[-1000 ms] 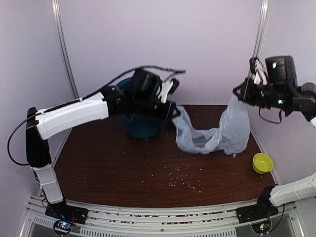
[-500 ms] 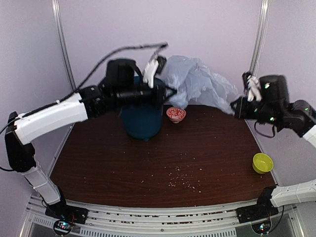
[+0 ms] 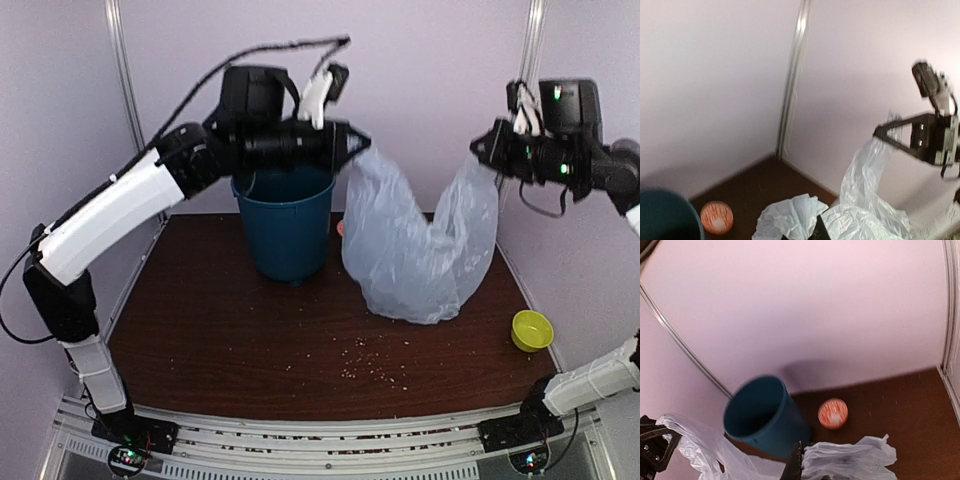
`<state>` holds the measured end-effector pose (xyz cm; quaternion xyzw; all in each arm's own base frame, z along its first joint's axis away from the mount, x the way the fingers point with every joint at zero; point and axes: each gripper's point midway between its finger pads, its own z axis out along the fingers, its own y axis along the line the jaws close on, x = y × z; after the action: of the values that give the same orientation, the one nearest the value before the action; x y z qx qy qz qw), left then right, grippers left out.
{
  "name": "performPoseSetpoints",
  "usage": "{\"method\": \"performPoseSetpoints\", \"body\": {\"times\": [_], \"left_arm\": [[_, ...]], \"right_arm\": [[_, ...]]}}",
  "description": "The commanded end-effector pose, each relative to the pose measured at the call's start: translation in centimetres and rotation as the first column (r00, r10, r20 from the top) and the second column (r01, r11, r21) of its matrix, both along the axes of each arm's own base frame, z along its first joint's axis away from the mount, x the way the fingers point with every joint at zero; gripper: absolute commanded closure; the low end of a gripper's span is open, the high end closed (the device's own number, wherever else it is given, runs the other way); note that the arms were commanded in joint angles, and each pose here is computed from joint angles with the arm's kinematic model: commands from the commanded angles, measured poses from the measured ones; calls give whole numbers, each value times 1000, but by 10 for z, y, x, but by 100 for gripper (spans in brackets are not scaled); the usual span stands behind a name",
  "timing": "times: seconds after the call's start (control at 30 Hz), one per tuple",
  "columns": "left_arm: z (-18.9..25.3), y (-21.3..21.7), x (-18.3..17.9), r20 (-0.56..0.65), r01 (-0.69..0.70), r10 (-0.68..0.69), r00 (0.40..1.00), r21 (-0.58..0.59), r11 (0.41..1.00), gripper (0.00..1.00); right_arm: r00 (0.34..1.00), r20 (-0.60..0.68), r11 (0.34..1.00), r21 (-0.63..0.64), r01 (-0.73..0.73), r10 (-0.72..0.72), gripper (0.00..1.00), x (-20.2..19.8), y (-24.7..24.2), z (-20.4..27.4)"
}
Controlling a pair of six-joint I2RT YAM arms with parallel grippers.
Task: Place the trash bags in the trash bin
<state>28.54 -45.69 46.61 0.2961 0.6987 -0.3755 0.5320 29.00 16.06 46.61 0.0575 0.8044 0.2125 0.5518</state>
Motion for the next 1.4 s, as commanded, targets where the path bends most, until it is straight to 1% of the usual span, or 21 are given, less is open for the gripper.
{"method": "performPoseSetpoints", "body": {"times": [0.0, 0.07, 0.1, 0.17, 0.2, 0.23, 0.27, 0.33, 0.37, 0.4, 0.43, 0.47, 0.53, 0.6, 0.7, 0.8, 0.9, 1.03, 1.1, 1.23, 1.37], "left_arm": [[112, 9, 24, 212, -81, 131, 968, -230, 970, 100], [163, 22, -4, 331, 41, 81, 940, -344, 938, 100], [170, 23, -17, 372, 105, 41, 927, -363, 926, 100], [163, 30, -34, 383, 167, -13, 924, -371, 913, 100], [136, 24, -33, 348, 166, -46, 937, -325, 931, 100], [97, 16, -30, 296, 164, -88, 951, -244, 956, 100], [41, 5, -27, 218, 169, -139, 966, -124, 978, 100], [-108, -2, -31, -36, 205, -202, 979, 159, 966, 100], [-188, 7, -46, -171, 243, -199, 965, 294, 924, 100], [-251, 23, -67, -281, 284, -179, 943, 395, 874, 100], [-292, 38, -89, -355, 321, -165, 920, 442, 838, 100], [-308, 47, -110, -388, 345, -169, 906, 445, 827, 100], [-303, 57, -132, -385, 333, -175, 906, 394, 857, 100], [-275, 59, -127, -347, 267, -152, 926, 313, 911, 100], [-247, 55, -107, -278, 174, -89, 956, 300, 938, 100], [-223, 40, -94, -257, 139, -64, 964, 282, 949, 100], [-195, 24, -77, -307, 102, -33, 951, 211, 972, 100], [-166, 0, -58, -373, 91, -54, 926, 81, 993, 100], [-175, -12, -46, -385, 91, -51, 921, 88, 992, 100], [-219, -31, -7, -451, 93, -30, 892, 118, 989, 100], [-227, -44, 49, -447, 84, -50, 893, 56, 995, 100]], "right_arm": [[943, 316, 994, 9, 105, -102, 100, 11, -20, 137], [896, 439, 997, 60, 46, -67, 100, -10, -26, 184], [876, 482, 998, 62, -8, -22, 100, -20, -23, 194], [878, 479, 999, 33, -41, 21, 100, -30, -23, 175], [903, 428, 999, 3, -33, 28, 100, -26, -22, 143], [933, 358, 999, -30, -22, 32, 100, -23, -22, 101], [969, 247, 998, -61, -17, 32, 100, -18, -19, 43], [1000, -13, 990, -138, -25, 23, 100, -20, -20, -90], [979, -205, 975, -211, -63, 19, 100, -31, -22, -184], [940, -338, 970, -216, -115, 36, 100, -50, -24, -240], [895, -445, 968, -203, -146, 42, 100, -68, -27, -283], [862, -505, 975, -164, -149, 47, 100, -83, -30, -304], [878, -470, 989, -57, -136, 93, 100, -95, -28, -292], [927, -364, 995, 16, -97, 96, 100, -94, -35, -257], [956, -285, 997, 17, -70, 72, 100, -88, -41, -224], [953, -285, 994, 13, -106, 105, 100, -79, -27, -208], [960, -257, 994, 26, -108, 111, 100, -67, -17, -184], [980, -199, 999, 44, -4, 12, 100, -45, -22, -151], [980, -196, 999, 22, 33, -28, 100, -32, -21, -149], [956, -219, 979, -99, 176, -194, 100, -2, -40, -177], [946, -100, 951, -42, 305, -308, 100, 39, -76, -159]]}}
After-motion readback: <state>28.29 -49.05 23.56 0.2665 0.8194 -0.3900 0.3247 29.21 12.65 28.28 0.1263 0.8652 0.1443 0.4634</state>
